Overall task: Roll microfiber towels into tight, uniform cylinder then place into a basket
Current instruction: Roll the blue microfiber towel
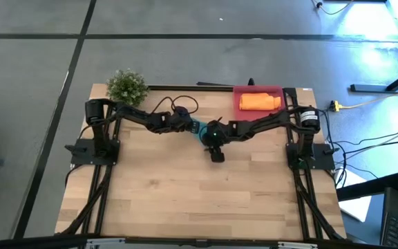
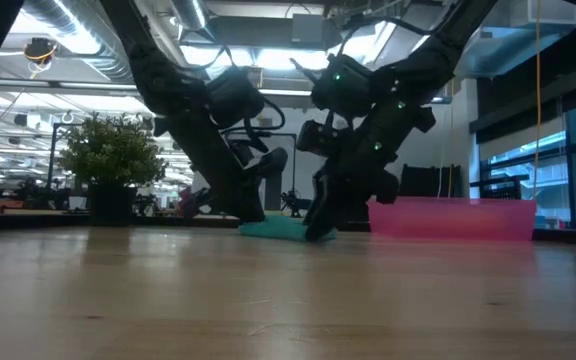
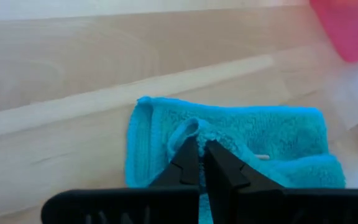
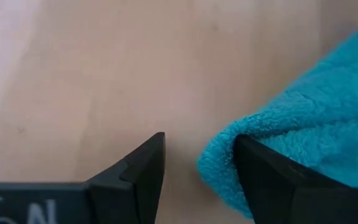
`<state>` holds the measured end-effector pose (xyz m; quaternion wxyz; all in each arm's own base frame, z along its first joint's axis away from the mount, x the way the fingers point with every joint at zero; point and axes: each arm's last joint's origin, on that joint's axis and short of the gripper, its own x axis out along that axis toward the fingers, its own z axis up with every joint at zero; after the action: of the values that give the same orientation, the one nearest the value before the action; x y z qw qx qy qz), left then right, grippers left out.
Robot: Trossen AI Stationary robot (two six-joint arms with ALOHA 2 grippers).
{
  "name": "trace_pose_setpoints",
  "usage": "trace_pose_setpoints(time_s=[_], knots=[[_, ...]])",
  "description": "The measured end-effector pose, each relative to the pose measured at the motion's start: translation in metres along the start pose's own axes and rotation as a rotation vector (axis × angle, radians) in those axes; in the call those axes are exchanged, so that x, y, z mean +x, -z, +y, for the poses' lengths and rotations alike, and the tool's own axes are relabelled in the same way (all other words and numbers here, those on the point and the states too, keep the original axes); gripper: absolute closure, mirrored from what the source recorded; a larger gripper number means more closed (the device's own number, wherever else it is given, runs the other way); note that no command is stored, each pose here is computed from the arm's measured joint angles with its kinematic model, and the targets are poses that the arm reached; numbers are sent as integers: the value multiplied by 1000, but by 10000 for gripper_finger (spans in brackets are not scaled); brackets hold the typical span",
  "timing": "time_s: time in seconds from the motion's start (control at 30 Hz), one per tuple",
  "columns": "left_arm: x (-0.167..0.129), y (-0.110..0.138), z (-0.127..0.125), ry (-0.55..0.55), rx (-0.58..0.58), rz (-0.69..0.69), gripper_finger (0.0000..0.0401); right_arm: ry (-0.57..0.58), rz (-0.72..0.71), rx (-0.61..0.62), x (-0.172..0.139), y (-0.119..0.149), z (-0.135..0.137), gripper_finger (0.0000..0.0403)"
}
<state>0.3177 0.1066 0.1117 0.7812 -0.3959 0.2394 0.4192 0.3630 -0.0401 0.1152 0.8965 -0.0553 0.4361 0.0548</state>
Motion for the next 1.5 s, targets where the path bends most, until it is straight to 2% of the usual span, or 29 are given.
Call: trace_pose_setpoints(time_s=[0.13,0.33,0.47,0.57,0.63,0.7,0.87,1.1,1.3,1.5], knots=[[1,1,1,-9,3,7,401,83,-3,43,-8,-7,-3,215],[1,1,3,-13,5,20,401,227,87,55,-12,-5,-7,224],[1,2,3,-14,8,32,401,271,103,53,-12,-4,-8,267],[1,2,3,-10,30,44,401,277,102,53,-12,-5,-9,325],[1,3,4,-12,36,53,401,257,105,45,-13,-8,-9,374],[1,3,4,-8,38,68,401,213,102,27,-15,-13,-9,389],[1,5,5,-12,76,94,401,157,111,46,-23,-27,-18,389],[1,7,5,-5,127,120,401,106,115,142,-39,-39,-47,394],[0,8,5,8,128,138,401,153,114,303,-49,-32,-79,398],[0,9,5,14,130,145,401,4,165,403,-48,-13,-94,397]])
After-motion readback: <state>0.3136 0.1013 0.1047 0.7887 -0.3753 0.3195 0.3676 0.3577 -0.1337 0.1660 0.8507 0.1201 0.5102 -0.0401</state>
